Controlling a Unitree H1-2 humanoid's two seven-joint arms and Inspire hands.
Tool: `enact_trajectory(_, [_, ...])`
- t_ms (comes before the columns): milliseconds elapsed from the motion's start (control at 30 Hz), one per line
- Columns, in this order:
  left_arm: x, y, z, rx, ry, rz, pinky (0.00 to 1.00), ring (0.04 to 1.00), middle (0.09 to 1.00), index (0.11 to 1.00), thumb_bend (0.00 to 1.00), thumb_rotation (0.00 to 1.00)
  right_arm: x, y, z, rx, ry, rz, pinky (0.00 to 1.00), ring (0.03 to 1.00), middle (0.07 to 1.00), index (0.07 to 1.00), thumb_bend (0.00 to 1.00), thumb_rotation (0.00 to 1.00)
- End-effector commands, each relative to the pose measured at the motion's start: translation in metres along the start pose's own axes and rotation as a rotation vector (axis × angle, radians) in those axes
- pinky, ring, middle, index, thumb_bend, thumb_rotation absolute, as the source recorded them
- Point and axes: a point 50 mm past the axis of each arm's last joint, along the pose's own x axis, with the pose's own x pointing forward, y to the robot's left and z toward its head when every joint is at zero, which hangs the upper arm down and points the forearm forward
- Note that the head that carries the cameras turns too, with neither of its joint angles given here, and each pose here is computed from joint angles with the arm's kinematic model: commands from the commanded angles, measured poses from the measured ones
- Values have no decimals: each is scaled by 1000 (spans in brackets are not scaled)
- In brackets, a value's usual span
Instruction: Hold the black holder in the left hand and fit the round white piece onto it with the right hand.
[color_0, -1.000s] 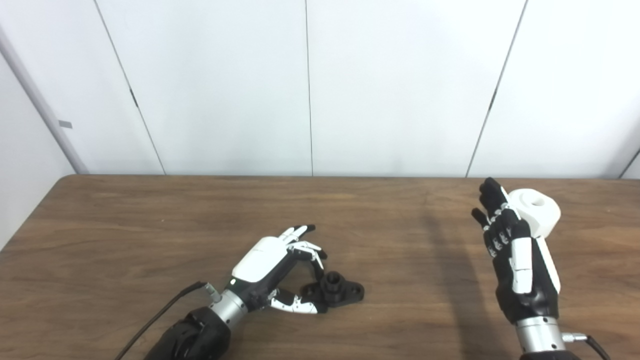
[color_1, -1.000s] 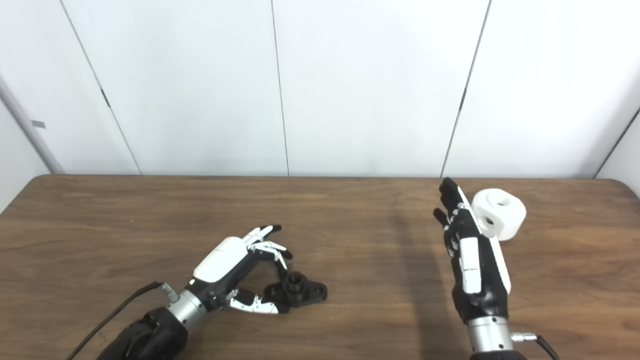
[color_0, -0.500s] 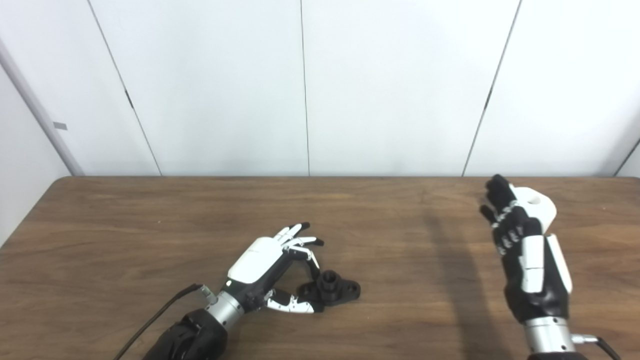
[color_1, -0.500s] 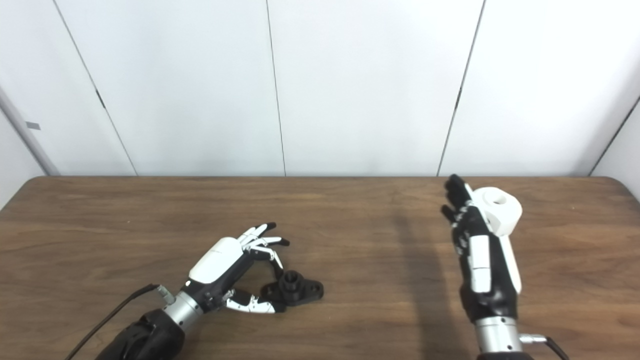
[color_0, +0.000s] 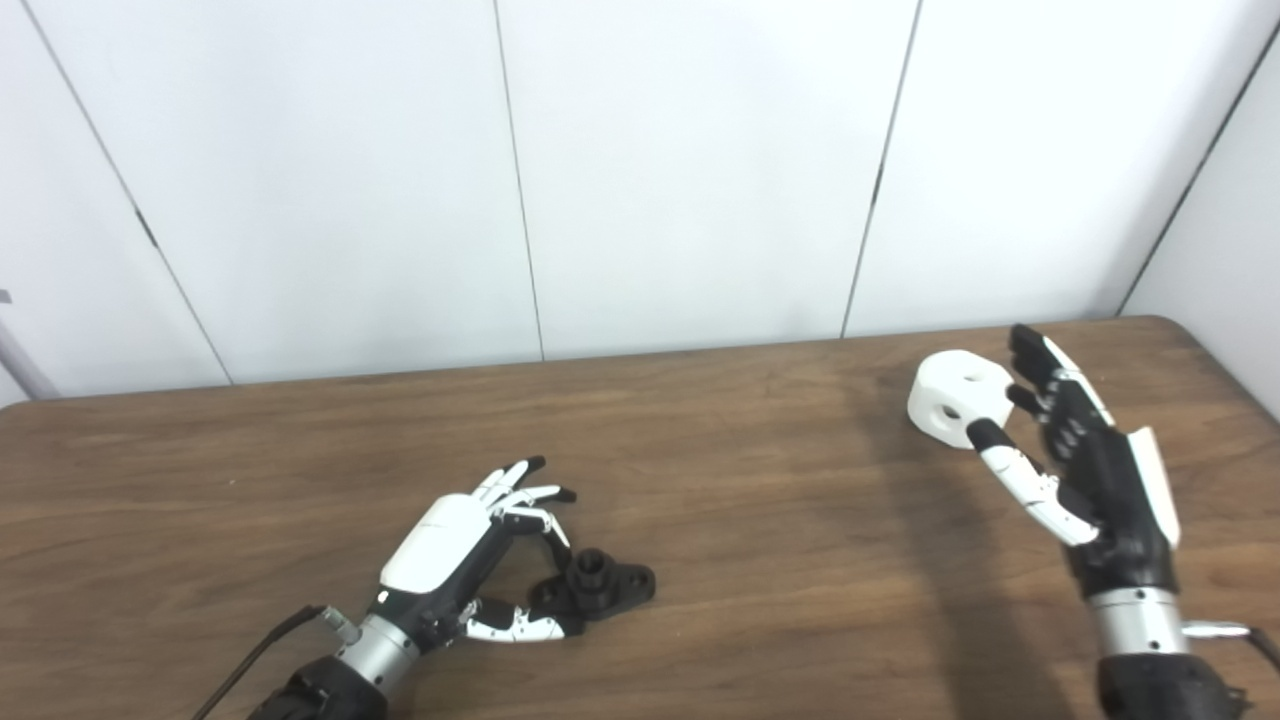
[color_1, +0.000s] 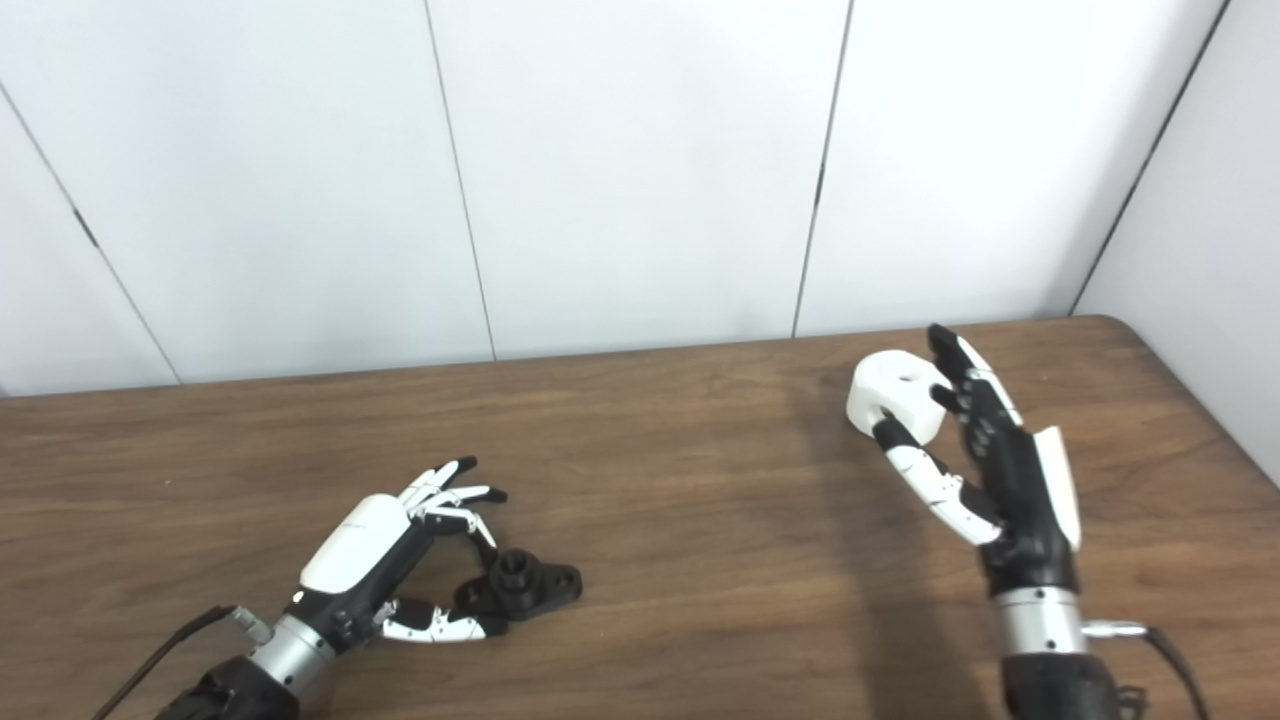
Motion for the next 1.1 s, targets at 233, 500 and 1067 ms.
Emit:
enact_trajectory(233, [-7, 2, -9, 8, 7, -21, 1000, 997, 840, 483, 522, 48, 44, -36, 4, -151, -111, -63, 670, 862, 931, 856, 650, 395])
enact_trajectory(500, [-10, 2, -10, -4, 2, -21, 1000, 988, 835, 483, 522, 47, 71, -42, 0, -305, -69, -80, 707, 862, 910, 828, 657, 336])
enact_trajectory(1067, [-17, 13, -18, -6, -3, -8, 1000, 967, 823, 483, 521, 45, 125, -33, 5, -522, 77, -30, 949, 1000, 957, 863, 791, 443])
